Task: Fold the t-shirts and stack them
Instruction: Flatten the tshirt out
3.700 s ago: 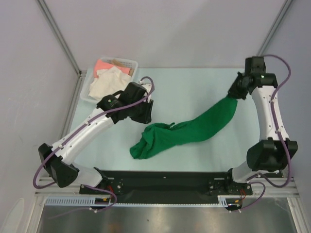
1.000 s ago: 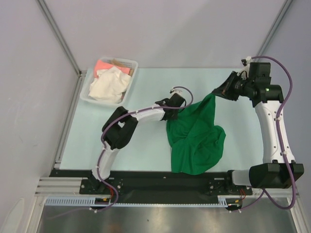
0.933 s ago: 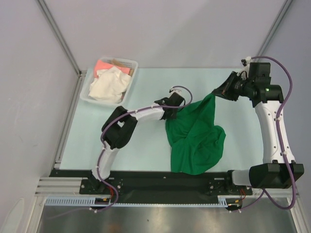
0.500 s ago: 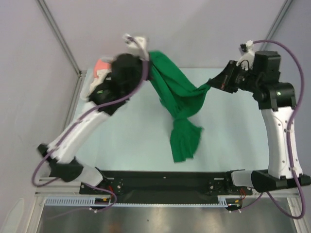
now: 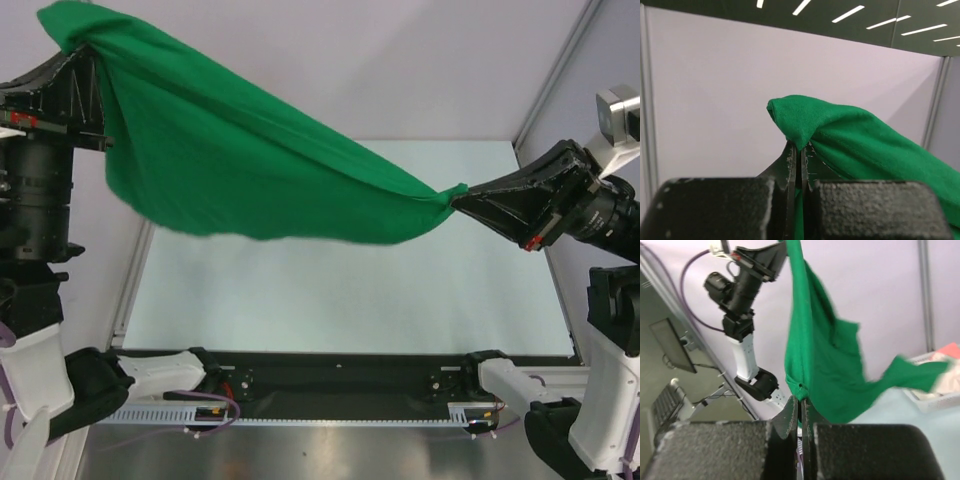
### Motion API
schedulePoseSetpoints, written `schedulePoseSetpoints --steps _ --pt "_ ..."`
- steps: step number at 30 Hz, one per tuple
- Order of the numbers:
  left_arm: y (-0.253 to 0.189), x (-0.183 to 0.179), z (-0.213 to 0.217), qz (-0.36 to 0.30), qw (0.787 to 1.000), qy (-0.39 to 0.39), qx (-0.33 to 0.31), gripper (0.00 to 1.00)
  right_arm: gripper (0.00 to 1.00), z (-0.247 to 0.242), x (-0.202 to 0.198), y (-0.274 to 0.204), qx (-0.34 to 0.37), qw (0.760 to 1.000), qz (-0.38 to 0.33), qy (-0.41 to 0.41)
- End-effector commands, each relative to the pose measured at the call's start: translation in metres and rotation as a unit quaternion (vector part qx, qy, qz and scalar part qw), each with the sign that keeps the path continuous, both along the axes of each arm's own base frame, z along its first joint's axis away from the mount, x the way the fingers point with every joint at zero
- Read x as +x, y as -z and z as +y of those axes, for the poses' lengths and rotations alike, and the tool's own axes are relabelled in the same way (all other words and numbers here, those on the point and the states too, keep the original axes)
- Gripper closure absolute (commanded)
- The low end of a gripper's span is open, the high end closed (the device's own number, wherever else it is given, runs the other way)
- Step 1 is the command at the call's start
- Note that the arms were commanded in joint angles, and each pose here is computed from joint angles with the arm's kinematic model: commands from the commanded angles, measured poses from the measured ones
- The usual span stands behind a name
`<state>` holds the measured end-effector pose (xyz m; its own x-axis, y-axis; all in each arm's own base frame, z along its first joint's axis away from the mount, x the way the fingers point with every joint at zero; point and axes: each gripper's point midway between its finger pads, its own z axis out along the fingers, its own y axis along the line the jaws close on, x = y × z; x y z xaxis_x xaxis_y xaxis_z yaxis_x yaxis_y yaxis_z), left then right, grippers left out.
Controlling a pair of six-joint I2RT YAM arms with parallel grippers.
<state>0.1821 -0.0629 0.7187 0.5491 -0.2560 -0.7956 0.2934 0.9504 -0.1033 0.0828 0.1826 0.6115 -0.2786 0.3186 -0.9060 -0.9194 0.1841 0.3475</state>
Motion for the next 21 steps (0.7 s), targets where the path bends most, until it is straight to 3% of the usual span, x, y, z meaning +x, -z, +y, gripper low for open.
schedulePoseSetpoints --steps 1,3,6,7,9,11,12,13,14,15,18,19,20,21 --pt "0.001 0.027 -0.009 0.001 0.997 -0.062 0.051 1.00 1.00 -0.004 0.021 0.021 -0.017 0.997 0.061 0.031" --pt "0.005 0.045 -0.021 0.010 0.995 -0.072 0.062 1.00 1.00 -0.010 0.046 0.040 -0.020 0.992 0.102 0.073" --pt "0.023 0.081 -0.057 0.031 0.993 -0.072 0.088 0.99 1.00 -0.020 0.084 0.080 -0.019 0.969 0.198 0.150" --pt "0.034 0.098 -0.073 0.039 0.991 -0.071 0.102 1.00 1.00 -0.024 0.101 0.114 -0.038 0.952 0.251 0.172" --pt "0.067 0.138 -0.113 0.067 0.986 -0.068 0.138 1.00 1.00 -0.048 0.136 0.162 -0.059 0.904 0.321 0.276" --pt "0.107 0.177 -0.144 0.094 0.978 -0.072 0.170 1.00 1.00 -0.079 0.162 0.244 -0.117 0.820 0.416 0.376" --pt "0.151 0.214 -0.179 0.124 0.968 -0.063 0.211 1.00 1.00 -0.091 0.166 0.274 -0.135 0.786 0.447 0.405" --pt "0.184 0.234 -0.198 0.142 0.957 -0.063 0.245 1.00 1.00 -0.105 0.164 0.330 -0.162 0.729 0.508 0.429" --pt "0.212 0.255 -0.217 0.154 0.951 -0.062 0.262 1.00 1.00 -0.117 0.164 0.357 -0.174 0.699 0.524 0.454" --pt "0.275 0.289 -0.249 0.193 0.933 -0.055 0.299 1.00 1.00 -0.120 0.161 0.377 -0.177 0.681 0.546 0.455" --pt "0.358 0.330 -0.291 0.228 0.913 -0.040 0.336 1.00 0.99 -0.151 0.142 0.441 -0.191 0.610 0.598 0.484" --pt "0.411 0.343 -0.304 0.253 0.901 -0.034 0.351 0.99 0.91 -0.157 0.139 0.452 -0.201 0.603 0.597 0.489" --pt "0.427 0.350 -0.307 0.259 0.902 -0.040 0.342 0.78 0.88 -0.165 0.131 0.469 -0.231 0.588 0.599 0.493" --pt "0.444 0.354 -0.309 0.273 0.898 -0.044 0.343 0.78 0.86 -0.176 0.126 0.477 -0.256 0.566 0.592 0.514"
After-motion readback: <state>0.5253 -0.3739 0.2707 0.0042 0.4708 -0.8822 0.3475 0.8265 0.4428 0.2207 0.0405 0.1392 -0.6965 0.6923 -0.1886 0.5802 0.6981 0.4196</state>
